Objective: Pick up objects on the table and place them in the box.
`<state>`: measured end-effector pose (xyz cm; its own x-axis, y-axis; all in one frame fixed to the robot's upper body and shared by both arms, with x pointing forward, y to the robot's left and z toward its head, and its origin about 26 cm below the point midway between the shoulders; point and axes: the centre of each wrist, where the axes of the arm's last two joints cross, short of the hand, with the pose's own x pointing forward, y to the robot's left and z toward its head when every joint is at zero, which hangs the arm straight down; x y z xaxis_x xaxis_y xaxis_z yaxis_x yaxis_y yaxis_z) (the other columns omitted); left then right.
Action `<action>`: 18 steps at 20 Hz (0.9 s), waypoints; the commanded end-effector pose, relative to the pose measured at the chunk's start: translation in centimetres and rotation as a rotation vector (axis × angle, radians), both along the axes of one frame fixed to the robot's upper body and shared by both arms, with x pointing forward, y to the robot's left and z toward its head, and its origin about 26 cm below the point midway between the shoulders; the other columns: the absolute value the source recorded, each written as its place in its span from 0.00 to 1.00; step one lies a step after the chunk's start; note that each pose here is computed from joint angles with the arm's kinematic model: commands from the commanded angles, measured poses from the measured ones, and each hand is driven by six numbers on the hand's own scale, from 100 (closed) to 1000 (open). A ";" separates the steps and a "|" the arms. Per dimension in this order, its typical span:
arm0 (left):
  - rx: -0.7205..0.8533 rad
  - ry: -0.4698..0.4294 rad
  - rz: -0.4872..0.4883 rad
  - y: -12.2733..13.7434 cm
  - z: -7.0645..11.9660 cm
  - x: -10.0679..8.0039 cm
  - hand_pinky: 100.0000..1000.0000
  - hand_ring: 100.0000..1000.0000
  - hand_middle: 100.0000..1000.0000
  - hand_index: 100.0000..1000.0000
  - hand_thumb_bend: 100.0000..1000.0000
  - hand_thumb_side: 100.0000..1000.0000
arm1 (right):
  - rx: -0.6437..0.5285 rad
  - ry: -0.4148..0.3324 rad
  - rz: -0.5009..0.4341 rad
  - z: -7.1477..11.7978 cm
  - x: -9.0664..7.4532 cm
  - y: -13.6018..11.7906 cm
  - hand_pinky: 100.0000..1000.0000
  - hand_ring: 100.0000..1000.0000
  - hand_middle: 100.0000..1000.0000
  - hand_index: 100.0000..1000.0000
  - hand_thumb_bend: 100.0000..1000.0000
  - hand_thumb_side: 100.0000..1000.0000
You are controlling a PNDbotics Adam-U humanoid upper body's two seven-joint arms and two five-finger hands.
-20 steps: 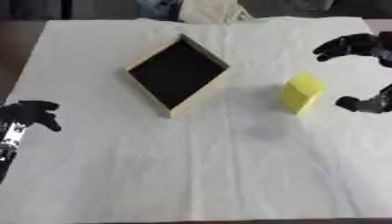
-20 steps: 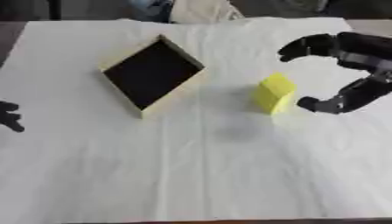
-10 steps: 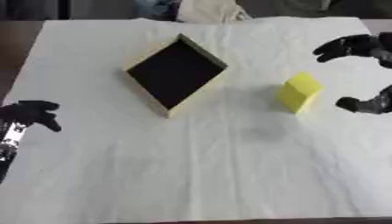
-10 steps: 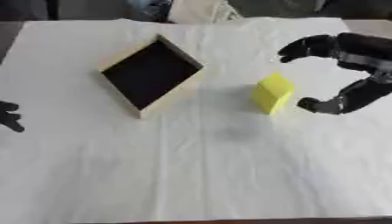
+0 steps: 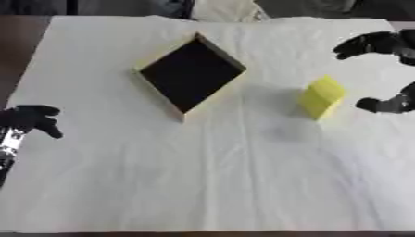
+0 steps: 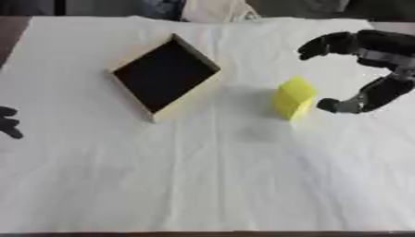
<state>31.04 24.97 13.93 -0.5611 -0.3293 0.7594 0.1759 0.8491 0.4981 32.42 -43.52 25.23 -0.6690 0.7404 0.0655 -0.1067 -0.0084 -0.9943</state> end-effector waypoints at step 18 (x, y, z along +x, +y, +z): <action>0.027 -0.044 -0.033 -0.2 1.5 0.1 0.75 0.46 0.39 0.67 0.12 0.92 | -0.071 0.053 -0.145 0.3 1.3 -4.3 0.82 0.87 0.90 0.92 0.31 0.45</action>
<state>31.26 24.55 14.39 -0.5784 -0.3228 0.7491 0.1904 0.8396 0.5088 33.99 -47.16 24.01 -0.5581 0.8248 0.0901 -0.1754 -0.0111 -0.9844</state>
